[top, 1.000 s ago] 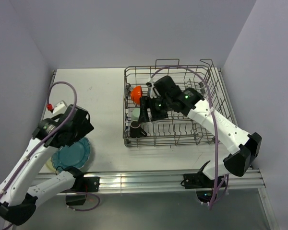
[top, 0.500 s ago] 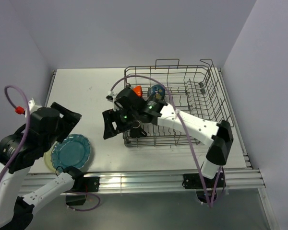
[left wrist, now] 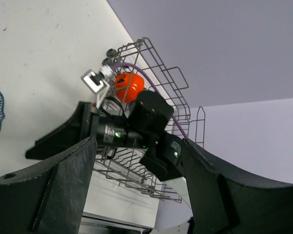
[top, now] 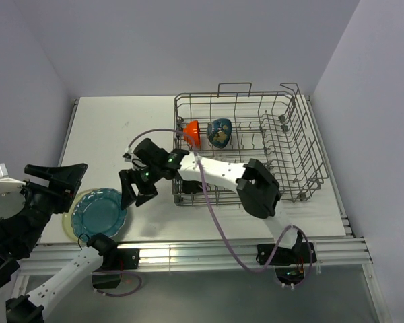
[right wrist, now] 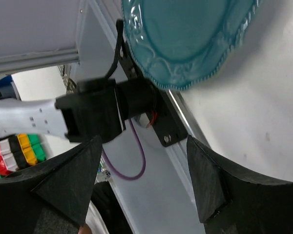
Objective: Load the mixed dishes into the dish rack
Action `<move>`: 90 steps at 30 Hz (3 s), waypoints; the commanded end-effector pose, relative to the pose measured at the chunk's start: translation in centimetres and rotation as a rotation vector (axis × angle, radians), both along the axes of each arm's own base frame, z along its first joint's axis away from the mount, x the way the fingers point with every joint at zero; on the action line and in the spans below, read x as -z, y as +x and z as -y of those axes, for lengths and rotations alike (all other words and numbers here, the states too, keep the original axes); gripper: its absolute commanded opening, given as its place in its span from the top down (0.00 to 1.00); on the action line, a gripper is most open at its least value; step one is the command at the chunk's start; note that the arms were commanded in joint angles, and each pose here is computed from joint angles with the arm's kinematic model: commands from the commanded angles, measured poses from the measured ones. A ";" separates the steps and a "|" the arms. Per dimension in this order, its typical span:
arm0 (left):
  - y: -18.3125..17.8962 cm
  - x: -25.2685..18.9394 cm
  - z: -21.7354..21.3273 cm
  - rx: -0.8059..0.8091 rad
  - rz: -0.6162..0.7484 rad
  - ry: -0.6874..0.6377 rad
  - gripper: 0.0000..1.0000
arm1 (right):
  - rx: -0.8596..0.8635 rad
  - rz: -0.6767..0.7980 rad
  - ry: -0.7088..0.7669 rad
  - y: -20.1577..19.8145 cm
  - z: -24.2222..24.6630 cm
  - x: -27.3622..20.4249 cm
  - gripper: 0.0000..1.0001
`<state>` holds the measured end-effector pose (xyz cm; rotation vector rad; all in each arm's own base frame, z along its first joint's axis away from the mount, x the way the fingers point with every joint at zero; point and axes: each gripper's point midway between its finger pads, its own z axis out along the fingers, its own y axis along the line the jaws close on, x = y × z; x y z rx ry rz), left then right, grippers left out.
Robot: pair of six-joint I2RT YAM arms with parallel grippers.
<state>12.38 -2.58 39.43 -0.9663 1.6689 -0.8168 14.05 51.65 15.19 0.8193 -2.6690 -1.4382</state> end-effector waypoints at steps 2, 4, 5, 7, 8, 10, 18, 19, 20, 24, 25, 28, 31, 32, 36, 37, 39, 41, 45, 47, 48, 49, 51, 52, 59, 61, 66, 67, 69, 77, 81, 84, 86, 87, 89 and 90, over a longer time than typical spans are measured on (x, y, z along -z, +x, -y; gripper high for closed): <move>-0.1 -0.3 0.3 0.006 0.004 -0.035 0.25 | -0.019 0.016 0.072 1.4 -3.2 -2.2 0.23; -0.2 -0.1 0.2 0.004 0.001 -0.036 0.25 | -0.014 0.064 0.015 2.2 -3.8 -1.2 0.23; -0.3 -0.1 0.1 0.003 0.001 -0.039 0.25 | -0.001 0.087 -0.015 2.6 -3.9 -0.4 0.23; -0.4 0.2 0.0 -0.001 -0.007 -0.040 0.25 | 0.007 0.084 -0.085 2.7 -3.7 1.6 0.23; -0.5 0.2 0.0 0.002 -0.003 -0.039 0.25 | 0.032 0.110 -0.108 3.4 -3.6 2.1 0.24; -0.6 0.3 0.0 0.003 -0.006 -0.039 0.25 | 0.051 0.123 -0.138 3.8 -3.3 3.3 0.23; -0.6 1.1 0.3 0.016 -0.024 -0.049 0.25 | 0.076 0.185 -0.241 4.5 -2.5 6.5 0.24; -0.6 1.2 0.3 0.015 -0.026 -0.049 0.25 | 0.080 0.170 -0.254 4.2 -2.4 7.2 0.24; -0.6 1.3 0.4 0.018 -0.030 -0.049 0.25 | 0.082 0.170 -0.232 4.1 -2.9 7.1 0.24; -0.6 1.4 0.5 0.026 -0.038 -0.051 0.25 | 0.077 0.129 -0.214 3.2 -3.5 8.0 0.24; -0.6 1.5 0.6 0.026 -0.041 -0.050 0.26 | 0.076 0.127 -0.204 3.1 -3.9 7.9 0.24; -0.7 1.5 0.6 0.032 -0.047 -0.049 0.26 | 0.064 0.103 -0.184 2.8 -4.8 8.2 0.24; -0.9 1.7 0.5 0.032 -0.053 -0.050 0.26 | 0.049 0.082 -0.159 2.5 -5.7 8.4 0.24; -0.9 1.7 0.5 0.031 -0.053 -0.053 0.26 | 0.046 0.072 -0.157 2.4 -5.9 8.5 0.24; -1.0 2.0 0.5 0.032 -0.063 -0.053 0.26 | 0.050 0.055 -0.169 2.4 -6.2 9.9 0.27; -1.1 2.0 0.5 0.035 -0.062 -0.053 0.26 | 0.050 0.051 -0.167 2.4 -6.3 10.0 0.28; -1.1 2.0 0.5 0.035 -0.062 -0.053 0.26 | 0.047 0.051 -0.158 2.3 -6.5 10.2 0.35; -1.1 2.0 0.5 0.035 -0.064 -0.051 0.26 | 0.048 0.045 -0.137 2.3 -6.9 10.1 0.44; -1.2 2.3 0.5 0.036 -0.070 -0.052 0.26 | 0.060 0.032 -0.129 2.2 -6.9 10.0 0.70; -1.2 2.5 0.5 0.035 -0.072 -0.053 0.26 | 0.060 0.026 -0.126 2.2 -7.0 9.9 0.86; -1.2 2.4 0.5 0.036 -0.070 -0.057 0.26 | 0.061 0.027 -0.127 2.3 -7.0 9.9 0.89; -1.2 2.5 0.5 0.039 -0.070 -0.057 0.26 | 0.066 0.031 -0.130 2.4 -7.0 10.0 0.91; -1.3 2.5 0.5 0.038 -0.071 -0.060 0.26 | 0.067 0.032 -0.133 2.4 -6.8 10.0 1.00; -1.3 2.5 0.5 0.043 -0.070 -0.060 0.26 | 0.068 0.032 -0.135 2.4 -6.8 10.0 1.00; -1.4 2.7 0.5 0.046 -0.076 -0.062 0.26 | 0.105 0.076 -0.122 3.2 -5.7 7.7 1.00; -1.4 2.9 0.5 0.045 -0.082 -0.066 0.26 | 0.131 0.085 -0.122 3.8 -5.0 6.7 1.00; -1.2 3.1 0.7 0.051 -0.085 -0.068 0.26 | 0.189 0.091 -0.084 5.9 -3.4 4.4 1.00; -1.1 3.3 0.8 0.054 -0.089 -0.068 0.26 | 0.203 0.099 -0.065 6.7 -3.1 3.5 1.00; -1.0 3.4 0.9 0.059 -0.091 -0.071 0.26 | 0.209 0.089 -0.046 7.2 -2.9 2.7 1.00; -0.8 3.4 1.1 0.063 -0.089 -0.076 0.26 | 0.252 0.024 0.028 9.2 -3.0 0.5 1.00; -0.7 3.3 1.1 0.063 -0.086 -0.076 0.26 | 0.261 -0.015 0.081 9.8 -3.2 -0.5 1.00; -0.6 3.5 1.1 0.061 -0.090 -0.076 0.25 | 0.262 -0.023 0.109 10.3 -3.3 -1.0 1.00; -0.6 3.6 1.2 0.061 -0.094 -0.076 0.25 | 0.255 -0.031 0.123 10.4 -3.3 -1.1 1.00; -0.6 3.8 1.2 0.061 -0.098 -0.075 0.25 | 0.254 -0.032 0.131 10.4 -3.3 -1.3 1.00; -0.5 4.0 1.2 0.062 -0.101 -0.076 0.25 | 0.240 -0.036 0.147 10.2 -3.3 -1.6 1.00; -0.5 4.2 1.2 0.058 -0.103 -0.079 0.25 | 0.239 -0.033 0.168 10.3 -3.4 -2.0 1.00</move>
